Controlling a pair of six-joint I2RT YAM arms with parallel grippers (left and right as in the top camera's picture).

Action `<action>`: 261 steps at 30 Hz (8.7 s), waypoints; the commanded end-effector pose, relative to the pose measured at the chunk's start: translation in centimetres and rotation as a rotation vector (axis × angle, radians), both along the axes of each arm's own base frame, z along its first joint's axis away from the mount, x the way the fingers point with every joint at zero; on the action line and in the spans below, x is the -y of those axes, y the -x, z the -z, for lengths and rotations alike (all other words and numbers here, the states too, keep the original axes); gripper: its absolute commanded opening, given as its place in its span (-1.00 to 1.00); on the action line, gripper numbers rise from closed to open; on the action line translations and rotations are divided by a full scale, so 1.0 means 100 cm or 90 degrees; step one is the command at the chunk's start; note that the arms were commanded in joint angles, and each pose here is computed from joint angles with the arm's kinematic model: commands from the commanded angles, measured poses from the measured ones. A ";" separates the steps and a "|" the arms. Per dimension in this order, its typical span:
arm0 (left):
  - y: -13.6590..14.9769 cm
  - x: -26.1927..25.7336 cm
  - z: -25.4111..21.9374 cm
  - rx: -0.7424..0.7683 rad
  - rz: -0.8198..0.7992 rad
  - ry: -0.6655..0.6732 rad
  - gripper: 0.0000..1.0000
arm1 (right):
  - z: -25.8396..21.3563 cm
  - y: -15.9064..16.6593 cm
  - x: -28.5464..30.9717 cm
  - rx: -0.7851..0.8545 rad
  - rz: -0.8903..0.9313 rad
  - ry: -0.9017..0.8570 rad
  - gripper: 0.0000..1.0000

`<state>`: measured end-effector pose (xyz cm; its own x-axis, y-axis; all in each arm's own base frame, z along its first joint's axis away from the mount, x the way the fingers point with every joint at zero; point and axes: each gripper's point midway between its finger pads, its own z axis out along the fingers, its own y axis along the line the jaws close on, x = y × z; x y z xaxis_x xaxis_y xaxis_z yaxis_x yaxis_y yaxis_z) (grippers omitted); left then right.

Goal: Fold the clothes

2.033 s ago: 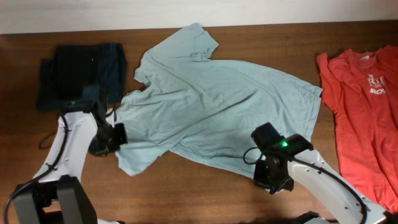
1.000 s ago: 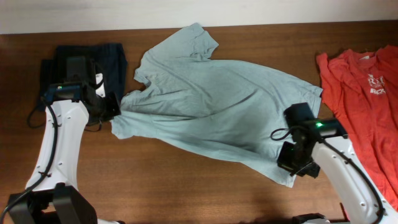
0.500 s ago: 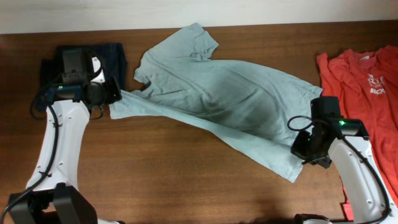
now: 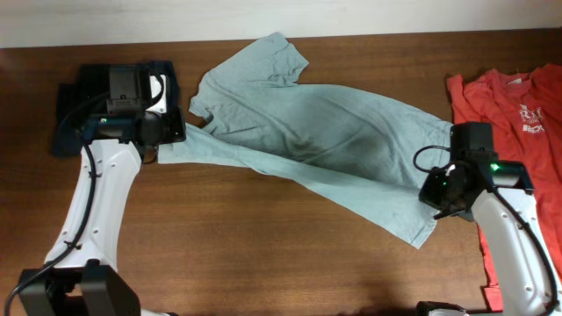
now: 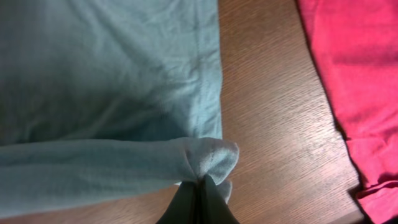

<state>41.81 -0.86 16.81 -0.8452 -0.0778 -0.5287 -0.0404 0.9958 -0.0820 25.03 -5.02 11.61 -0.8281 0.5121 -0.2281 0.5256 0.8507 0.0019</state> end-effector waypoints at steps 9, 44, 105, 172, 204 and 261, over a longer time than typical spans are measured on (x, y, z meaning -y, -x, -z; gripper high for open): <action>-0.041 0.006 0.021 -0.074 0.057 -0.077 -0.99 | 0.009 -0.003 0.030 -0.023 0.047 0.009 -0.93; -0.095 0.051 0.057 -0.009 0.111 -0.114 -0.77 | 0.047 -0.049 0.054 -0.004 0.050 0.064 -0.63; -0.036 0.044 0.087 -0.256 0.039 -0.094 -0.99 | 0.043 -0.028 -0.006 -0.058 -0.070 -0.136 0.97; -0.041 0.077 0.143 -0.273 0.486 -0.219 -0.08 | 0.043 -0.028 -0.006 -0.058 -0.070 -0.136 0.97; -0.039 0.082 0.157 -0.282 0.496 -0.217 0.02 | 0.043 -0.028 -0.006 -0.059 -0.070 -0.136 0.97; -0.142 0.107 0.063 -0.002 0.192 -0.223 -0.14 | 0.043 -0.028 -0.006 -0.058 -0.070 -0.136 0.97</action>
